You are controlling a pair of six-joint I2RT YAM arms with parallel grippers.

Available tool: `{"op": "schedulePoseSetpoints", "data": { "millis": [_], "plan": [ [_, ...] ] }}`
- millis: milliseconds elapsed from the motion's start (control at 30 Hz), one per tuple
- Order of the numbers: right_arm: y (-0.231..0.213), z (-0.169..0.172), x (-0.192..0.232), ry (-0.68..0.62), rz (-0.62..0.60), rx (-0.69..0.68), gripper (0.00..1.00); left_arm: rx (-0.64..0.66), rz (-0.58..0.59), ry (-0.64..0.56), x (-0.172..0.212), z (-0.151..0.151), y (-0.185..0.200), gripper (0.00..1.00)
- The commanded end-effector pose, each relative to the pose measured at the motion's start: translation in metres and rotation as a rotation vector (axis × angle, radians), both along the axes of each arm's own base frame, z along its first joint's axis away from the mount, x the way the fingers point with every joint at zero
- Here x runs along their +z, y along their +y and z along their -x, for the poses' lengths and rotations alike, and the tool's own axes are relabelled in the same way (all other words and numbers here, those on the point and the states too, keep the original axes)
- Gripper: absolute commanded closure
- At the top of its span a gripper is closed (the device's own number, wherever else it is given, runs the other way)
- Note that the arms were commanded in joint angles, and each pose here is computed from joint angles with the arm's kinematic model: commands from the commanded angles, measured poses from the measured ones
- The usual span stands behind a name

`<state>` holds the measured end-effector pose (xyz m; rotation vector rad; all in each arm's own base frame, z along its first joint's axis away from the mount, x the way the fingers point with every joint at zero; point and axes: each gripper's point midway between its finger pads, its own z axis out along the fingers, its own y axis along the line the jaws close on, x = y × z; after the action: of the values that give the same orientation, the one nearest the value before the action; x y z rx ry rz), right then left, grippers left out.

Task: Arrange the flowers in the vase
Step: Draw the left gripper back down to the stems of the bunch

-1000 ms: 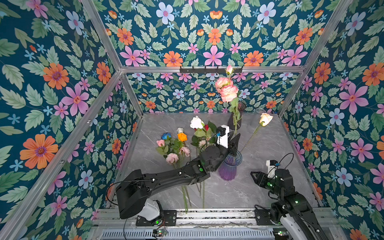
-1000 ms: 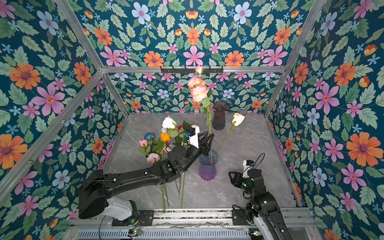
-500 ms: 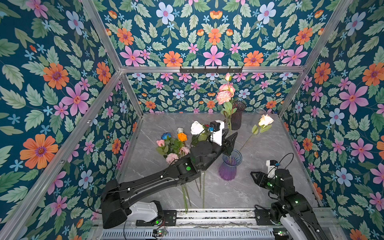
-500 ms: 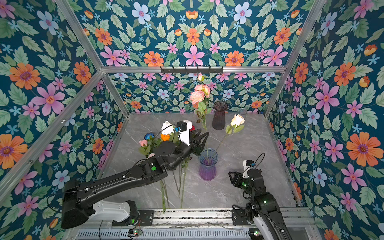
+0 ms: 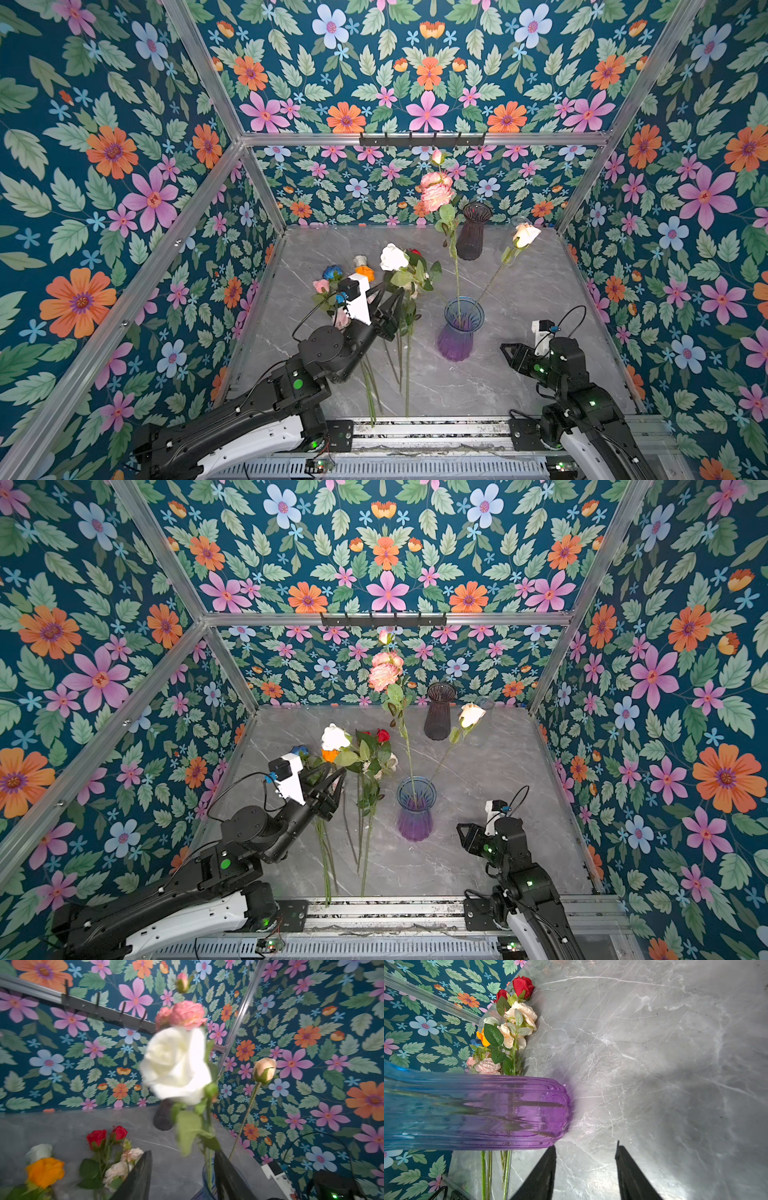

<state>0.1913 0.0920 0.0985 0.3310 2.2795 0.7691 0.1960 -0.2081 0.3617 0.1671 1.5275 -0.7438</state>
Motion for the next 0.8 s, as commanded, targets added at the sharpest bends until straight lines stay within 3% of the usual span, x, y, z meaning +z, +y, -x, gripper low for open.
{"op": "schedulePoseSetpoints", "data": {
  "millis": [0,467,600,767],
  "plan": [
    [0.002,-0.004,0.004,-0.023,-0.005,0.009,0.52,0.108,-0.050,0.079,-0.037,-0.004,0.027,0.49],
    [0.006,-0.006,0.001,0.005,-0.005,0.031,0.52,0.224,-0.191,0.257,-0.137,-0.009,0.048,0.46],
    [0.005,-0.006,0.002,-0.002,-0.004,0.026,0.52,0.273,-0.263,0.364,-0.167,-0.014,0.055,0.45],
    [0.005,-0.005,0.002,-0.004,-0.004,0.023,0.52,0.177,-0.252,0.590,-0.222,-0.031,0.056,0.50]
  ]
}}
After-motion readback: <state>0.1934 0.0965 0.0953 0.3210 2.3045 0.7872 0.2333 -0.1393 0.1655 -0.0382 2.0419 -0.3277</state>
